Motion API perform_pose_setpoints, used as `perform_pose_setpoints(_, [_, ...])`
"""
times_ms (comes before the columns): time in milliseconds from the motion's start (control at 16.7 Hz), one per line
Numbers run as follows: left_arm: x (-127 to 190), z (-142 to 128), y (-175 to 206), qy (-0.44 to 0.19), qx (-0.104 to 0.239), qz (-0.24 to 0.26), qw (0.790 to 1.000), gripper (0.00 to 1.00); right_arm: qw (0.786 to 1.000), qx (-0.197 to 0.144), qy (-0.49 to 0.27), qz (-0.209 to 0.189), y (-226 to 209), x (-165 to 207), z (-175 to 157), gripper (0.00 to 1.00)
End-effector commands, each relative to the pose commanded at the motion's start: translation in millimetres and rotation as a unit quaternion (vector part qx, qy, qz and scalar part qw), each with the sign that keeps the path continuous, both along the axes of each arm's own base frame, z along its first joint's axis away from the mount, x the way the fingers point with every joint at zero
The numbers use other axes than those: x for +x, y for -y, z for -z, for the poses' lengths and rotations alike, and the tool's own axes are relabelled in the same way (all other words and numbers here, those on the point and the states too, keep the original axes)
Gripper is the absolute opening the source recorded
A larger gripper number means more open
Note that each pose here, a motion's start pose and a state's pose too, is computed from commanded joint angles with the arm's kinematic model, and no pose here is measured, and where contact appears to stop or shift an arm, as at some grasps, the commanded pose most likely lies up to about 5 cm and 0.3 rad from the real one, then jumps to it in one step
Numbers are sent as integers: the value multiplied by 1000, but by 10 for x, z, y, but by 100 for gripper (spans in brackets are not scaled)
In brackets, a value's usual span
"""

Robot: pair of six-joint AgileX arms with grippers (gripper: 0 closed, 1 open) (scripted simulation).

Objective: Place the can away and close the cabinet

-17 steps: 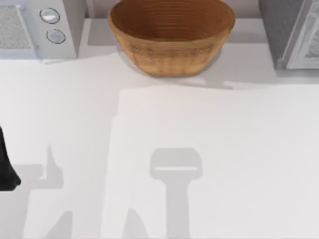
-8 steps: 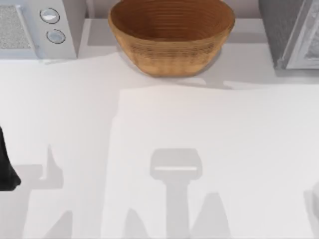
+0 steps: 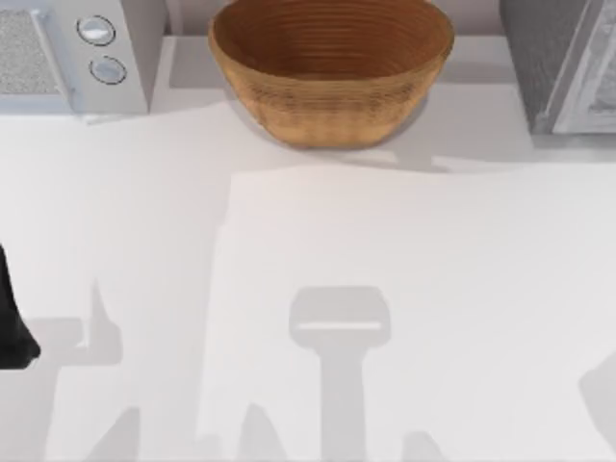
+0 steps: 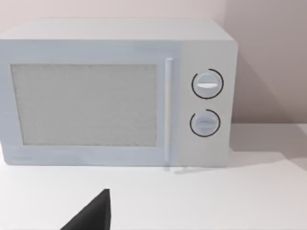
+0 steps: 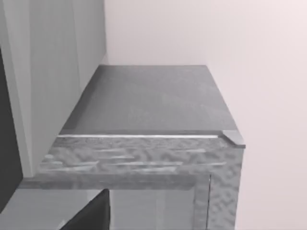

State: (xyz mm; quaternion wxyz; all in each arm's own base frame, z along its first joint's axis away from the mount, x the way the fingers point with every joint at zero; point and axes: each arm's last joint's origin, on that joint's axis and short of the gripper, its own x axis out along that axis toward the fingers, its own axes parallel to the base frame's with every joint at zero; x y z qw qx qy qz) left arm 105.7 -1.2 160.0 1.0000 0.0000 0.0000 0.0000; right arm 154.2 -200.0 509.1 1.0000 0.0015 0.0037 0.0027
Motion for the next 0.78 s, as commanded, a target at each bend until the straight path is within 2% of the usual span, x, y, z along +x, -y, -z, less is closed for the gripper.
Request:
perform_pose_setpoints(240, [0, 0, 0, 0, 0, 0, 1000, 100, 1000, -2, 1, 2, -6, 12, -9, 100])
perform_pose_setpoints(420, [0, 0, 0, 0, 0, 0, 1000, 100, 1000, -3, 6, 8, -133, 157, -43, 100])
perform_pose_setpoints(780, [0, 0, 0, 0, 0, 0, 1000, 100, 1000, 10, 13, 19, -792, 698, -66, 100])
